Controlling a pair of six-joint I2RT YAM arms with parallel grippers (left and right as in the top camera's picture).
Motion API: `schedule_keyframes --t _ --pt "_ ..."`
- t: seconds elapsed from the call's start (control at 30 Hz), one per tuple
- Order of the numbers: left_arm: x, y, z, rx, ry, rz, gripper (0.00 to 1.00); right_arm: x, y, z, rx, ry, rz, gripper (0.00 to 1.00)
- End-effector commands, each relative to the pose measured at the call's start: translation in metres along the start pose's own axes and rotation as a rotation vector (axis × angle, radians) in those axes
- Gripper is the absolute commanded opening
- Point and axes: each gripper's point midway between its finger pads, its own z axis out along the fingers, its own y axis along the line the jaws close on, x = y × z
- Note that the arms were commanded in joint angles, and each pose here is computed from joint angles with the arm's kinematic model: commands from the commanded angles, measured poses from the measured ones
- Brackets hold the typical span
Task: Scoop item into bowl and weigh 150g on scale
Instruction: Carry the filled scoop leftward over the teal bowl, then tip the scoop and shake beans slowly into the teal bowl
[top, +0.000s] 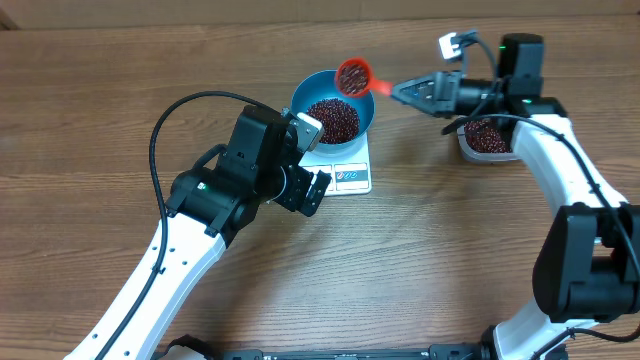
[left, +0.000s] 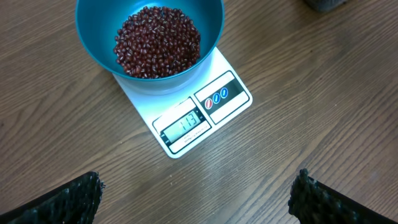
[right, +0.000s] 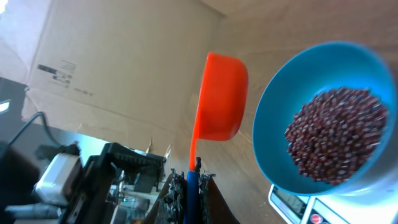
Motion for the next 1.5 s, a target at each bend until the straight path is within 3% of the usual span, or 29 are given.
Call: schedule_keyframes --t 0.0,0.27,0.8,0.93,1.47 --pt "-0.002 -0.001 -0.003 0.007 -0.012 0.018 1.00 -0.003 -0.011 0.014 0.083 -0.018 0.027 0.04" --pt "-0.002 -0.001 -0.003 0.007 -0.012 0.018 1.00 0.022 -0.038 0.036 0.272 0.047 -0.076 0.04" --pt "-0.002 -0.001 -0.003 0.007 -0.012 0.018 1.00 0.017 -0.032 0.038 0.287 0.101 -0.448 0.04" --pt "-0.002 -0.001 -0.003 0.007 -0.012 0.018 1.00 0.011 -0.047 0.033 0.385 0.099 -0.503 0.04" --pt "-0.002 -0.001 -0.003 0.007 -0.012 0.018 1.00 0.015 -0.057 0.033 0.450 0.145 -0.612 0.04"
